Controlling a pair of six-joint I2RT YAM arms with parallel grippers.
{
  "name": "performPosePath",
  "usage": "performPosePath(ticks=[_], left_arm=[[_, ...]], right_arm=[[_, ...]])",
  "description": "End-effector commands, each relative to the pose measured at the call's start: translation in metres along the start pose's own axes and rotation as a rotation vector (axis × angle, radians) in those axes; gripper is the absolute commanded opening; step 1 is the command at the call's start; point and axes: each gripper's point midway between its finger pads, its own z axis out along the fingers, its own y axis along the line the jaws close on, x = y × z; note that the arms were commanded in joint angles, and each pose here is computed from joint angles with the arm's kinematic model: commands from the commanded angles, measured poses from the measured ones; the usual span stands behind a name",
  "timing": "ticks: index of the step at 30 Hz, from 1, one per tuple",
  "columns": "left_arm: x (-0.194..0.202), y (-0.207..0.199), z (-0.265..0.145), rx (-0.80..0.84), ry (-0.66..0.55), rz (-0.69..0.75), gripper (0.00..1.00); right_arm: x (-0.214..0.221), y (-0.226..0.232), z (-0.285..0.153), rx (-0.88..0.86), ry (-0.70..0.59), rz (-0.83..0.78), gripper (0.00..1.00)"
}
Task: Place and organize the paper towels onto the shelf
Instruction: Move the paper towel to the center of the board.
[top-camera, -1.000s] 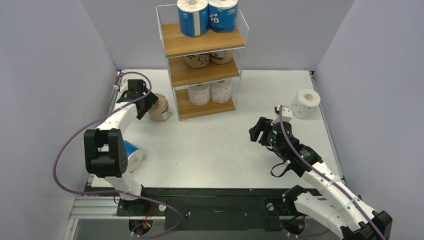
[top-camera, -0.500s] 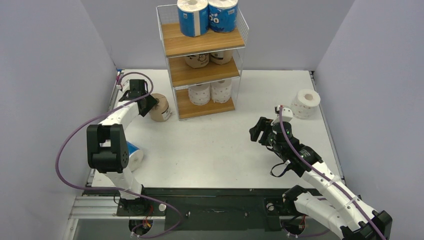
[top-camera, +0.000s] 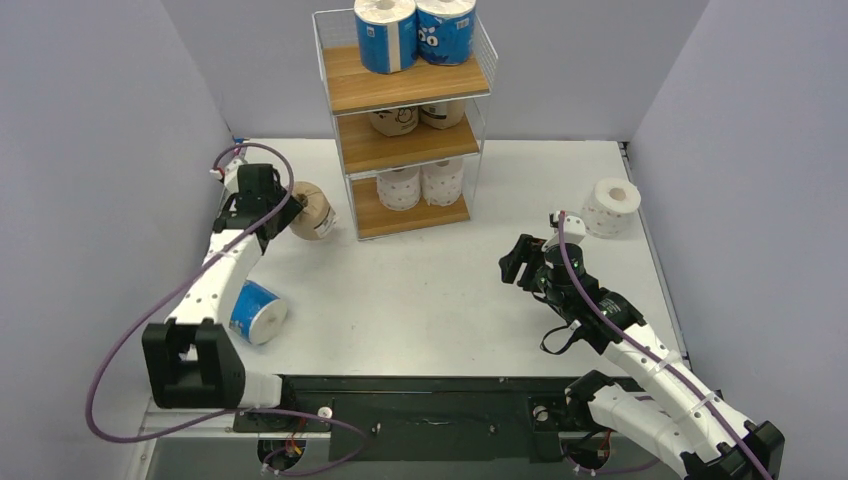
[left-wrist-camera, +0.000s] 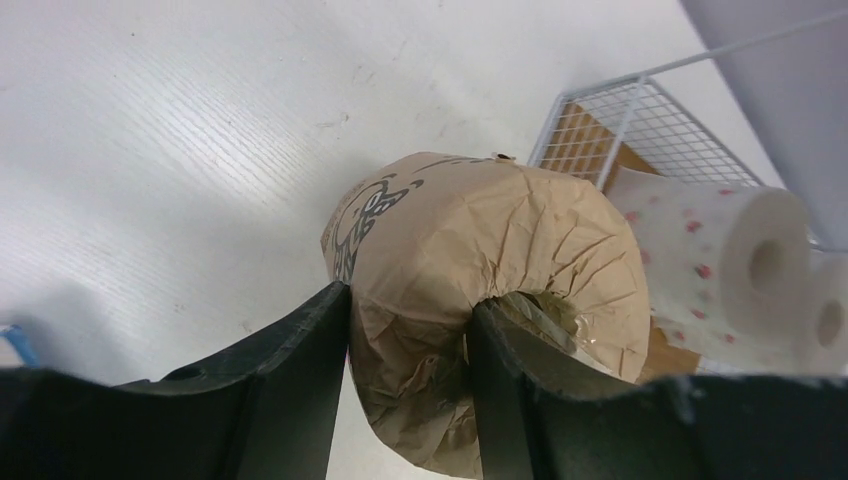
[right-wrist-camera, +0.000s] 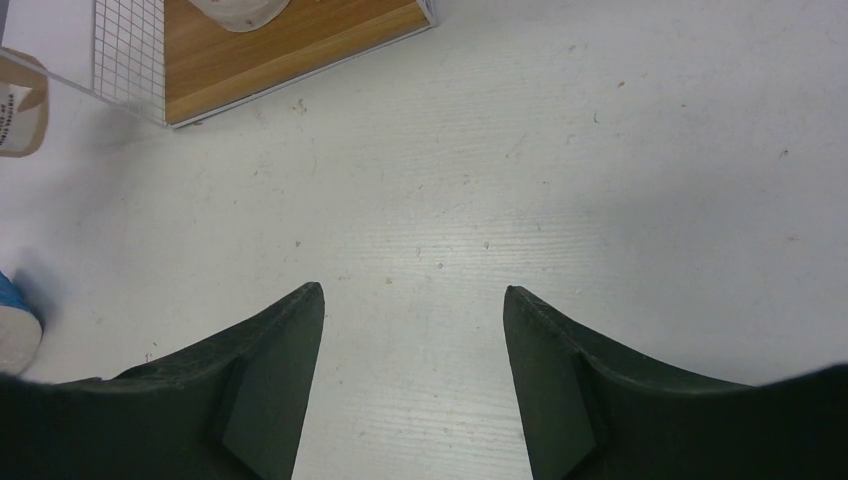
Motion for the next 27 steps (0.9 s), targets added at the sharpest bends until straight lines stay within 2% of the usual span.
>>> performPosePath(ticks=[1,4,7,13,19,27], left_arm=[[-0.012,-0.018,-0.067,0.104,-0.093,0.032,0.43],[-0.002,-0.017,-0.107,0.151,-0.131,0.080,0.43],[0.013,-0.005,-0.132,0.164,-0.142,0.104,0.43],[0.074,-0.008,-0.164,0.261,-0.058,0.137,0.43],[0.137,-0.031,-0.163,0.320,0.031,0.218,0.43],[0.195,-0.067,-0.132,0.362,0.110,0.289,0.44]], right_arm=[[-0.016,0.004,-0.003,-0.003,-0.046,0.002,0.62],[-0.017,0.004,-0.003,-0.001,-0.044,-0.003,0.62],[-0.018,0.003,-0.002,0.005,-0.046,-0.004,0.62],[-0.011,0.009,0.007,-0.014,-0.020,0.010,0.61],[-0.003,0.012,0.015,-0.024,0.005,0.025,0.60],[0.006,0.002,0.016,0.014,0.020,0.026,0.60]])
